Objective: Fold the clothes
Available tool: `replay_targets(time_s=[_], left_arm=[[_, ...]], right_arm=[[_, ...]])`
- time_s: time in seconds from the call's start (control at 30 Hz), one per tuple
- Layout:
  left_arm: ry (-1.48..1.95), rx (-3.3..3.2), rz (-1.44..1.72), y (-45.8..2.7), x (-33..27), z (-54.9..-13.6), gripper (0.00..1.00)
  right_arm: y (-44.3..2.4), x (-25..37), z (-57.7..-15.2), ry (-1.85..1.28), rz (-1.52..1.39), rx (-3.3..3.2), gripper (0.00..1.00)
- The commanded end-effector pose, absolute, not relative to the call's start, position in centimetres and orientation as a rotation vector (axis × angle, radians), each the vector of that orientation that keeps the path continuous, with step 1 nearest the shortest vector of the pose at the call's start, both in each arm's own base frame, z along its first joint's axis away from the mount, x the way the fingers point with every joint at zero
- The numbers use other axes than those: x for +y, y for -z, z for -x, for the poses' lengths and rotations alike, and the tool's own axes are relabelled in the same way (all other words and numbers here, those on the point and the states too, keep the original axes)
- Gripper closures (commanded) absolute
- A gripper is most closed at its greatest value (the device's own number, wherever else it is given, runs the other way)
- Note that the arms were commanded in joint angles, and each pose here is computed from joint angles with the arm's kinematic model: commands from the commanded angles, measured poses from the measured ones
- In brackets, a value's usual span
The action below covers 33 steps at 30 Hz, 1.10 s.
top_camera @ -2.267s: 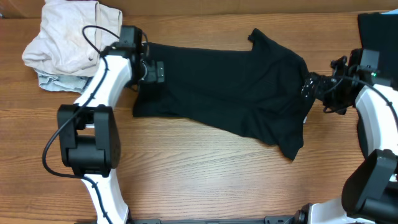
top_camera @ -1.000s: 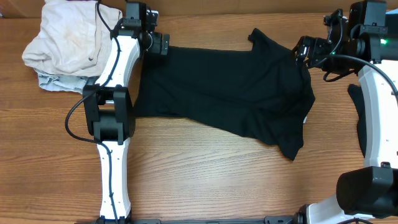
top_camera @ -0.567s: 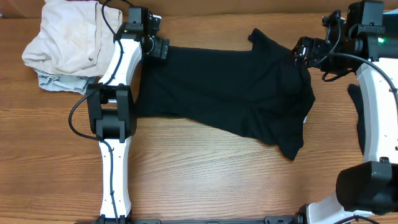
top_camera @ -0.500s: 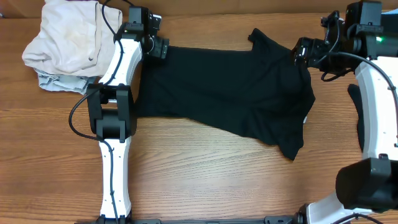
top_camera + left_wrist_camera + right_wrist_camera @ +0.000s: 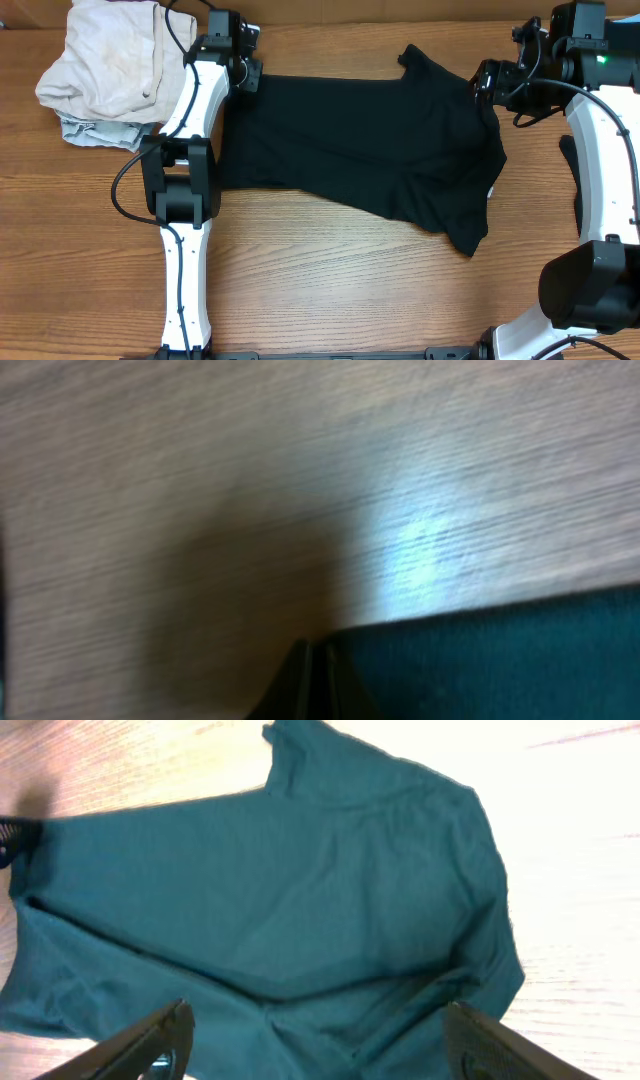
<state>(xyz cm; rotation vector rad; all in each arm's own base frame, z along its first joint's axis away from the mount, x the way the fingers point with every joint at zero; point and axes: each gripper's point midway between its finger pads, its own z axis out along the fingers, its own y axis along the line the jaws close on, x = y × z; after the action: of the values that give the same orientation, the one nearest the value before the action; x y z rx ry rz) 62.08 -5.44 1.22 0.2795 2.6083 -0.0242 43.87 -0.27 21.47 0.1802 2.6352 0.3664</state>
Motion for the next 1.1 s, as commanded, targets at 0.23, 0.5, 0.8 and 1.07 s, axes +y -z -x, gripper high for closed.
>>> replay_targets(time_s=[0.23,0.5,0.8,1.07], left_arm=[[0.017,2.625,-0.091,-13.3,-4.3,-59.4,0.96],[0.095,2.730,-0.165,-14.6,-7.2,-55.5,0.96],[0.070,2.813,-0.252,-13.8,-9.8,-53.0,0.96],[0.060,2.812,-0.253,-13.8,-9.7,-53.0,0.96]], right_arm=[[-22.7,-1.3,-50.6,-0.305,-0.137,2.401,0.21],[-15.0,-2.1,-56.3,-0.291,-0.140,2.392,0.20],[-5.6,-3.4,-58.3,-0.225,-0.186,2.478,0.24],[-1.4,-3.6,-57.3,-0.219,-0.211,2.567,0.38]])
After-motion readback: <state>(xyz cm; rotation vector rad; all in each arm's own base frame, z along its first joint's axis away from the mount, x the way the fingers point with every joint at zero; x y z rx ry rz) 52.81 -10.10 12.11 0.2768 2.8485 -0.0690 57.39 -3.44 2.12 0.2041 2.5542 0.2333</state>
